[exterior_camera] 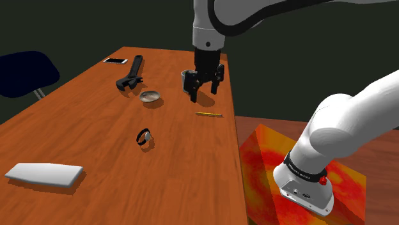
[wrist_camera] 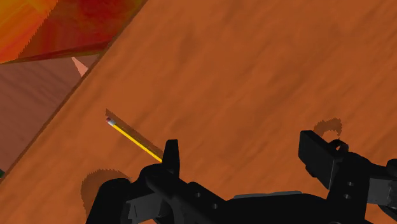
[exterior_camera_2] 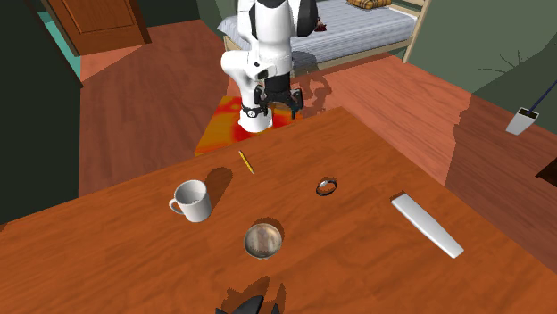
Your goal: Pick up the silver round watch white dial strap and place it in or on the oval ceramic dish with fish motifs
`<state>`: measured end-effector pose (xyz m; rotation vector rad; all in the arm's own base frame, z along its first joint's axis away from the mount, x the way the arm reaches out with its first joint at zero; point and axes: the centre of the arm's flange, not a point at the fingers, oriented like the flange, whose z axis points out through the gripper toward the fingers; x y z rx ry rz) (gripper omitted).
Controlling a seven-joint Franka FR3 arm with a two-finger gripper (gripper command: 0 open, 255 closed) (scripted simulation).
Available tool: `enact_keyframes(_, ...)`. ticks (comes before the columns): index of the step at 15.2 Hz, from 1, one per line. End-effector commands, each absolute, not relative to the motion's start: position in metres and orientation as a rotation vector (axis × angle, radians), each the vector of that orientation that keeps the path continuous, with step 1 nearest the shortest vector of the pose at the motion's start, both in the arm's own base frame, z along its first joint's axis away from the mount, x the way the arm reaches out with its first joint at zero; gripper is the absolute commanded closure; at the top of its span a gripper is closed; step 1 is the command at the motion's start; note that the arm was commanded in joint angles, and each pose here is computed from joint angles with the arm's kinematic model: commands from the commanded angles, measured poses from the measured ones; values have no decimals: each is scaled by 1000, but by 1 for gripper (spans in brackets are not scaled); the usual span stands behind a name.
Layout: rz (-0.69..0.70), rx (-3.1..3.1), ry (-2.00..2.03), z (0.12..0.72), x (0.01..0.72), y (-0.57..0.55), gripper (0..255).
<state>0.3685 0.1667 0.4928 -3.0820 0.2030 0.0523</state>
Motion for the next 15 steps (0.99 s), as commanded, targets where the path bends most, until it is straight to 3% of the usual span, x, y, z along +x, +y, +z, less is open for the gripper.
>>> enact_keyframes(1,43,-3077,261,479,381,187,0)
enact_keyframes(15,-16,-3028,637,393,494,300,0)
